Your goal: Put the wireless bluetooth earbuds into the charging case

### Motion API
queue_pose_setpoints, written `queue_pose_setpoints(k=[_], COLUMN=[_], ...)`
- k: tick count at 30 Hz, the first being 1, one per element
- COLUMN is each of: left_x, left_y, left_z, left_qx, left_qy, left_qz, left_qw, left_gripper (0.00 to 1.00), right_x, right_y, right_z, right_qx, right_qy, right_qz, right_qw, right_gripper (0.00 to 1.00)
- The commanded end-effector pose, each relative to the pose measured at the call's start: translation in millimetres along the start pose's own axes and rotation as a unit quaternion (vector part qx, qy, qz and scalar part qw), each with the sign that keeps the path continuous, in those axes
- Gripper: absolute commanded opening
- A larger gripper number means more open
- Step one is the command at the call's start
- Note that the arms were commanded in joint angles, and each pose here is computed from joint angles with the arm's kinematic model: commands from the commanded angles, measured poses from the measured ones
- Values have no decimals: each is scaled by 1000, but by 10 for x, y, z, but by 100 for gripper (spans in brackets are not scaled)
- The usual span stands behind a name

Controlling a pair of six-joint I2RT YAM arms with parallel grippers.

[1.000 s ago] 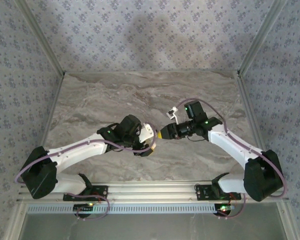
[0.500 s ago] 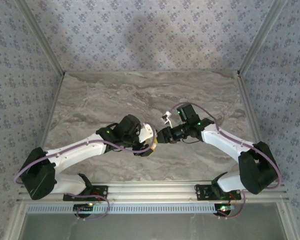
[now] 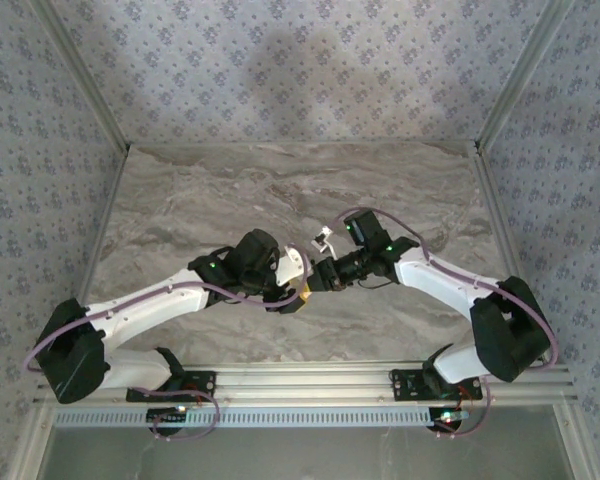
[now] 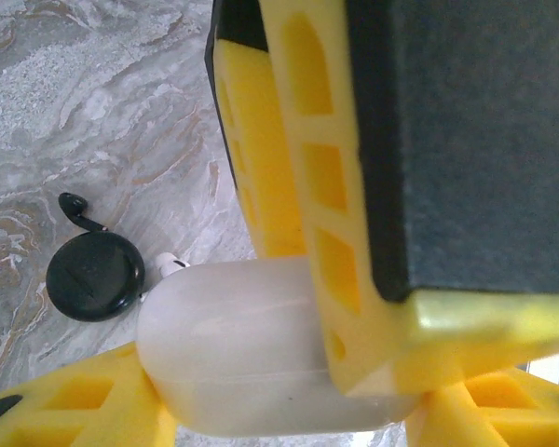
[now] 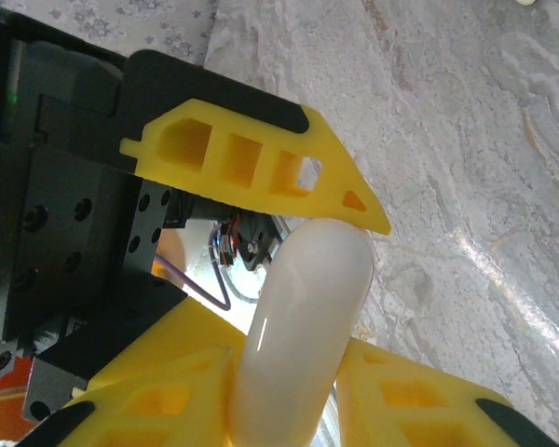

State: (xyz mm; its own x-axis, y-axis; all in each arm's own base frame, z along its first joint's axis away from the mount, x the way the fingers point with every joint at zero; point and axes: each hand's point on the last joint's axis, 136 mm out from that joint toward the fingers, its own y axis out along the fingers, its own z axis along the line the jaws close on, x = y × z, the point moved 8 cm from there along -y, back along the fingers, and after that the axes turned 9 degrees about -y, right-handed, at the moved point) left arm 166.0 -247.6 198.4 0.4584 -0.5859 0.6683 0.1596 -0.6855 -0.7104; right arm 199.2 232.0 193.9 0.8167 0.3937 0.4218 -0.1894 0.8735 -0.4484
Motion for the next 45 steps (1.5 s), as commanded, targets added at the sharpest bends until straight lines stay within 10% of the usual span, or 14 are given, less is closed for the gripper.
queue_pose_setpoints(k=[1,12,29,45], left_x=[205,272,325,336], left_y=[-129,-290,-335,-369], left_z=[-69,-62,-107,-289], left_qx=[-8,12,-37,-98], left_qy=[14,24,98,231], left_qz=[-49,-144,-154,-84], left_qw=[999,989,983,964], left_gripper=[47,78,72,62], right_x=[9,-63,-256,-296], right_y=[18,-416,-763,-618], right_z=[60,114,303,461], right_qx=[8,-60,-128,-108], right_qy=[-17,-148,-494,-574], right_qz=[14,-22,-18,46], right_qw=[1000,987,860,811], right_gripper=[27,22,23,19])
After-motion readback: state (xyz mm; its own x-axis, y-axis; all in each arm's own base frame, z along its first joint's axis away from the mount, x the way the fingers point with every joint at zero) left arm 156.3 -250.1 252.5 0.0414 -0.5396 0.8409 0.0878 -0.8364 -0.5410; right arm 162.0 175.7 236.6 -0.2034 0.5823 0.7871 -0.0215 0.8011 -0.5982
